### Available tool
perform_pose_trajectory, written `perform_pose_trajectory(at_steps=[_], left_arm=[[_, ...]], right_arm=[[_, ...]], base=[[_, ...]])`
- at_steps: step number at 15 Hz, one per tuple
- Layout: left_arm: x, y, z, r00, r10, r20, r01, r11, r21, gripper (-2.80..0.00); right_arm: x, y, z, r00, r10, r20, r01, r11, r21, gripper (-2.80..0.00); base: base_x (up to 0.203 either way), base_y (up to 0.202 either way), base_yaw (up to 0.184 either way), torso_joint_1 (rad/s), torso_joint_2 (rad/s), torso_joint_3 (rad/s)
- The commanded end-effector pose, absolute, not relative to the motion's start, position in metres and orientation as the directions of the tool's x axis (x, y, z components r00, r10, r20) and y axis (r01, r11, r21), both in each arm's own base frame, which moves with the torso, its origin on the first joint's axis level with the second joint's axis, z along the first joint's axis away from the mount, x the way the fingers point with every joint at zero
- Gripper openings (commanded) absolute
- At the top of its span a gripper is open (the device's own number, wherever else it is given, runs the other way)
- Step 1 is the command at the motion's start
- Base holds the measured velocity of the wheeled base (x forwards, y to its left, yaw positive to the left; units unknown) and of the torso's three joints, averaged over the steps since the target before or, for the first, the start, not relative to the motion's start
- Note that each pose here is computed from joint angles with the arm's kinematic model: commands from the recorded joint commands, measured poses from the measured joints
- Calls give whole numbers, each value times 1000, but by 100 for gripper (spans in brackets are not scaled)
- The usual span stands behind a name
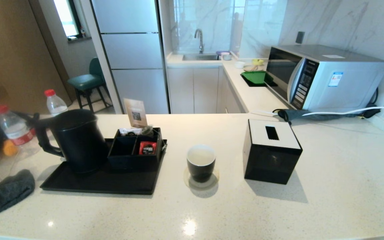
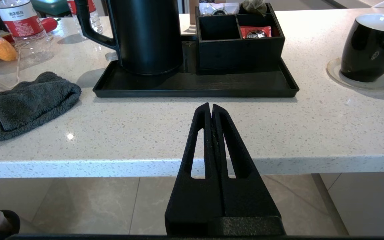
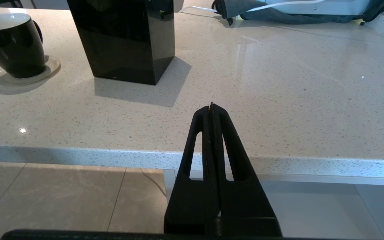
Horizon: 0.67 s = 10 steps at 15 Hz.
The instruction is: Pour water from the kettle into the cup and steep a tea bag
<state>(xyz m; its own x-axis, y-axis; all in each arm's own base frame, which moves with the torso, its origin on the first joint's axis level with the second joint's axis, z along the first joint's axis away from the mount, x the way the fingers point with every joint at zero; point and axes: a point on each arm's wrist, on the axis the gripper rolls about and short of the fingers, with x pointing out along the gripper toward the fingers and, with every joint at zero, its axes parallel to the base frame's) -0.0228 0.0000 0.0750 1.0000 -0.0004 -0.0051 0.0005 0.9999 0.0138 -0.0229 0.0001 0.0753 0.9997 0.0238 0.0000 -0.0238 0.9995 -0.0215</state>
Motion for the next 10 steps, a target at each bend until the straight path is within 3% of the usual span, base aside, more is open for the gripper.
perform_pose_trajectory(at_steps=[1, 10], left_arm=[[-23, 0, 75, 1000, 2, -5, -1, 1000, 14, -280], [-23, 0, 75, 1000, 2, -6, -1, 1000, 14, -280]], right_arm=[[-23, 0, 75, 1000, 25, -2, -25, 999, -21, -280], [-23, 0, 75, 1000, 25, -1, -25, 999, -21, -280]], base=[[0, 0, 0, 0, 0, 0], [0, 0, 0, 0, 0, 0]])
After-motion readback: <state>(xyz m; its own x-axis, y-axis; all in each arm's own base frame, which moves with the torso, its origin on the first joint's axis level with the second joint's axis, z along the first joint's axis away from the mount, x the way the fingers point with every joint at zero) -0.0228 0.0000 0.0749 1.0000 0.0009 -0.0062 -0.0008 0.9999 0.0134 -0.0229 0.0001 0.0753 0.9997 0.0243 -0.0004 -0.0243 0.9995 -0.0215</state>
